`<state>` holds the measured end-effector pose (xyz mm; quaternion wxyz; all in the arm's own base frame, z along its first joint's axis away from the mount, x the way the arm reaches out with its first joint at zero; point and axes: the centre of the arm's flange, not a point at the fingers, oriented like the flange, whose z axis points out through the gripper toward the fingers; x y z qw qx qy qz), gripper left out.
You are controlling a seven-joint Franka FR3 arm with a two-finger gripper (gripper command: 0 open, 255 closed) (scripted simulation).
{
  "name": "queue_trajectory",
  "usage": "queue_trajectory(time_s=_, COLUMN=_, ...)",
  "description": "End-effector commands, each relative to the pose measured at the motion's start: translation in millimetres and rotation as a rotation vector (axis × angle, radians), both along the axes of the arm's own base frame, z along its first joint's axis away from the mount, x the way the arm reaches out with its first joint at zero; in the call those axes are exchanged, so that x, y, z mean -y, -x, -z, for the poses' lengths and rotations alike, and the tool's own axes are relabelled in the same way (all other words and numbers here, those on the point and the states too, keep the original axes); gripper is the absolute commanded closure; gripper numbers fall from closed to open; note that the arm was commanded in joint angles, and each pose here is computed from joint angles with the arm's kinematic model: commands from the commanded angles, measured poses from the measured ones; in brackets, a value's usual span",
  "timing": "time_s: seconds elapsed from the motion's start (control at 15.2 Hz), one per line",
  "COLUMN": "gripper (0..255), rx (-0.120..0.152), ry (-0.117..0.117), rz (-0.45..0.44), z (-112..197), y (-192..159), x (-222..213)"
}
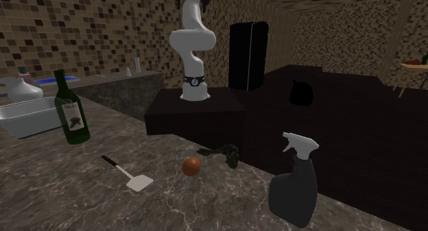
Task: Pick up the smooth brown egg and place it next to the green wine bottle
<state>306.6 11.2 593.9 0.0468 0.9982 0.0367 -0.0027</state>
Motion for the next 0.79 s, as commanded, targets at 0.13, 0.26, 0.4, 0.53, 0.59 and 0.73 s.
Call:
queue_trajectory(time_s=0.13, gripper=0, rx=-0.002, ry=-0.001, rz=0.004, z=23, y=-13, x=1)
queue_trajectory(time_s=0.26, gripper=0, rx=-0.004, ry=-0.002, rz=0.008, z=46, y=-27, x=2)
queue_trajectory(time_s=0.4, gripper=0, rx=-0.006, ry=-0.004, rz=0.012, z=69, y=-40, x=3)
queue_trajectory(time_s=0.53, gripper=0, rx=-0.008, ry=-0.005, rz=0.016, z=92, y=-53, x=4)
queue_trajectory(time_s=0.59, gripper=0, rx=-0.009, ry=-0.005, rz=0.019, z=103, y=-60, x=5)
queue_trajectory(time_s=0.73, gripper=0, rx=-0.011, ry=-0.007, rz=0.023, z=127, y=-73, x=6)
